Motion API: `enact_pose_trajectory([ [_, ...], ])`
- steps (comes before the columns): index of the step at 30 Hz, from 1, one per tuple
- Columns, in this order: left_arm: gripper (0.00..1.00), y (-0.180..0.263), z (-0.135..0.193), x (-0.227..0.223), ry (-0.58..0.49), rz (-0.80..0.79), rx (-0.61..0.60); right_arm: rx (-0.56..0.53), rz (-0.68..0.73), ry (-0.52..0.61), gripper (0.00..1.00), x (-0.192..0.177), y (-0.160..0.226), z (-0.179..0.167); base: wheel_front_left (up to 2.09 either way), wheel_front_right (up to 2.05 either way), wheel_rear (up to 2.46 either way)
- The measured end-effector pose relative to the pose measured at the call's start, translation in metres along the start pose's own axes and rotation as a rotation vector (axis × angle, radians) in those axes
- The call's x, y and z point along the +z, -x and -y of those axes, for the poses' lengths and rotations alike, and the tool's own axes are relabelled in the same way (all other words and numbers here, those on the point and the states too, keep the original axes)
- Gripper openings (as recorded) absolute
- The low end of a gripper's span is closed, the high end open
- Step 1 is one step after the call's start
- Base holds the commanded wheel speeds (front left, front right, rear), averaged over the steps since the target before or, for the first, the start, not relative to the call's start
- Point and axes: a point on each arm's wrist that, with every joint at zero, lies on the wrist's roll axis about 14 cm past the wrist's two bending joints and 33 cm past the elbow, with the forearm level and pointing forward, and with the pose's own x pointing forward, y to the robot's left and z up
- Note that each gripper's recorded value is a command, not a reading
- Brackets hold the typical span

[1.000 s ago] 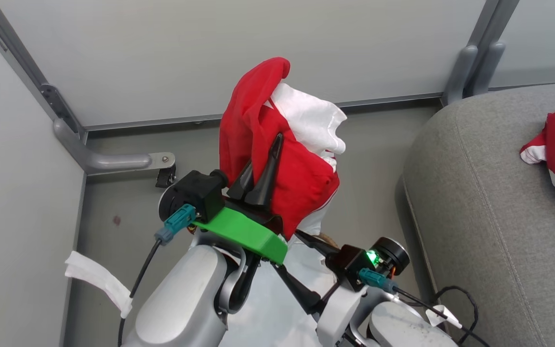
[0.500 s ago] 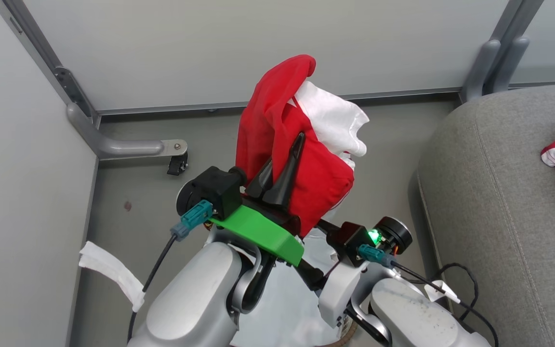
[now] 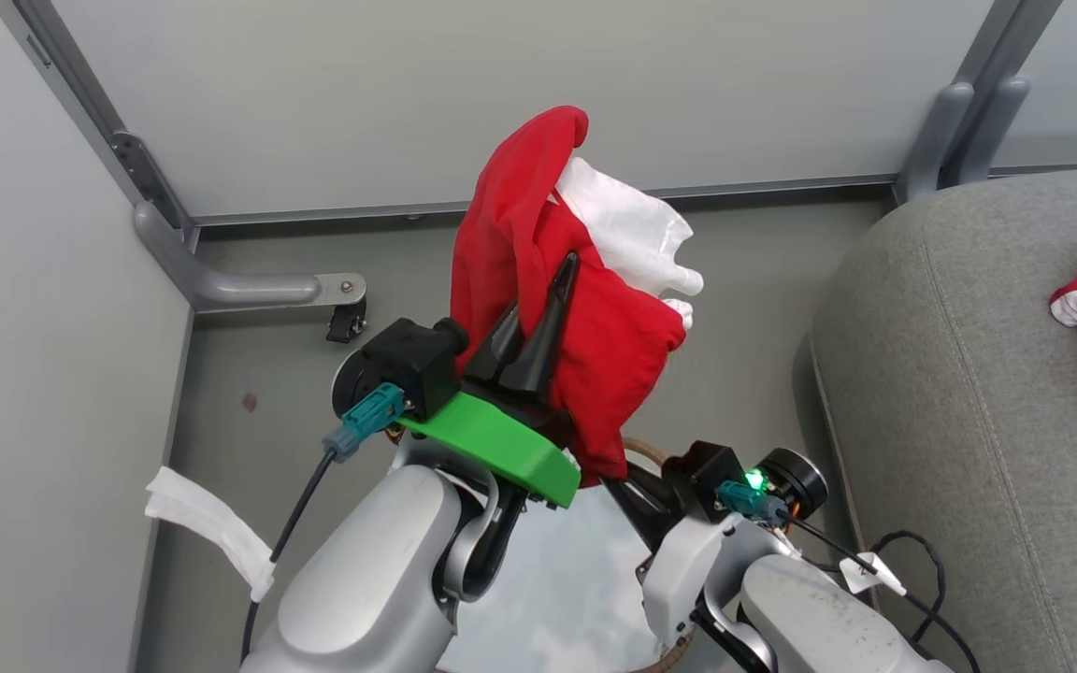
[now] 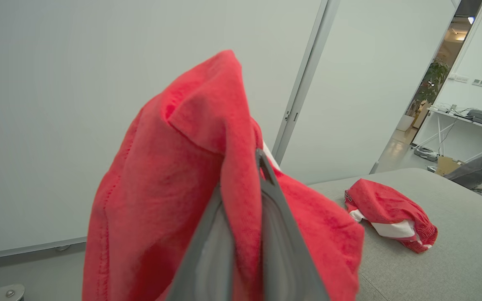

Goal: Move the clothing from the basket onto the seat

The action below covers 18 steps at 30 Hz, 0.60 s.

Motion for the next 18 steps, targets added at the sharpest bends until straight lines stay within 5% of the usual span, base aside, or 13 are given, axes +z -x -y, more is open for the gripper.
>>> enact_pose_trajectory([
  [4, 0.00, -0.002, -0.003, -0.004, -0.008, -0.008, 0.006, -0.040, 0.039, -0.017, 0.00, 0.009, 0.005, 0.010, 0.00, 0.00, 0.00],
  [5, 0.59, -0.002, -0.005, -0.003, -0.016, -0.005, 0.015, -0.049, 0.058, -0.020, 0.00, 0.015, 0.005, 0.012, 0.00, 0.00, 0.00],
  [6, 1.00, -0.003, -0.006, -0.005, -0.022, -0.007, 0.021, -0.063, 0.083, -0.026, 0.00, 0.022, 0.006, 0.016, 0.00, 0.00, 0.00],
  [18, 1.00, 0.005, -0.025, -0.048, -0.070, -0.113, 0.059, -0.243, 0.315, -0.052, 0.00, 0.080, 0.050, 0.058, 0.00, 0.00, 0.00],
])
